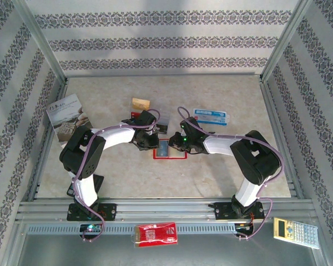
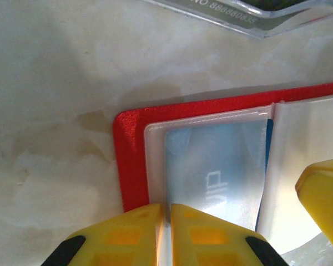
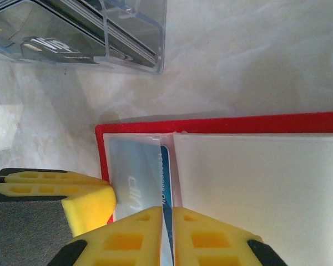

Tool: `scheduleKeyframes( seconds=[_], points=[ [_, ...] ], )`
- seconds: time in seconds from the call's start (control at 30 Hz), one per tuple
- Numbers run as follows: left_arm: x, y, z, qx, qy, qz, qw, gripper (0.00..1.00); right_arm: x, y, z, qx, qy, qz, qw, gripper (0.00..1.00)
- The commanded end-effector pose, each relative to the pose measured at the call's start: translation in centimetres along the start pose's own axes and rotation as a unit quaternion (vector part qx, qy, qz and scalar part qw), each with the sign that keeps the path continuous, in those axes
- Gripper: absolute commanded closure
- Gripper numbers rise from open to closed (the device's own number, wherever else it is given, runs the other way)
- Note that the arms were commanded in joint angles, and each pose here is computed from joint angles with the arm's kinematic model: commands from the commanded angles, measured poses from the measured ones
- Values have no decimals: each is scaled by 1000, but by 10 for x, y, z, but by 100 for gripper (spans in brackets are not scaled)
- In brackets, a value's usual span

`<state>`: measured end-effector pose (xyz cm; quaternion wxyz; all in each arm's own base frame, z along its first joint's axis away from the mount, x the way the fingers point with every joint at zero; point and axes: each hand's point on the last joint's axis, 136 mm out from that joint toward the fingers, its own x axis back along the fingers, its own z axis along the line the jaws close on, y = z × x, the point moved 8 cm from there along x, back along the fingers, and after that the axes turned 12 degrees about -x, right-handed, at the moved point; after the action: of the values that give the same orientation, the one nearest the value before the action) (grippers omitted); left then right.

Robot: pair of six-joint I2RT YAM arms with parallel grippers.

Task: Take the credit cards out of the card holder

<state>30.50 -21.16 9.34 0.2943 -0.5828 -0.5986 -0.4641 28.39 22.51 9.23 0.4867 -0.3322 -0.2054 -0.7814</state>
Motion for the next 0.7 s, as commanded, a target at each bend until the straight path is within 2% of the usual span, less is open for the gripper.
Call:
scheduleKeyframes(
  seconds=[0.0,0.67],
  points=[
    [-16,-19,20,22,39,38,998,87,-5,0,10,5,15,10,1000,87],
    [-20,-27,24,28,40,46,998,92,-13,0,-2,5,-29,20,999,87]
  ],
)
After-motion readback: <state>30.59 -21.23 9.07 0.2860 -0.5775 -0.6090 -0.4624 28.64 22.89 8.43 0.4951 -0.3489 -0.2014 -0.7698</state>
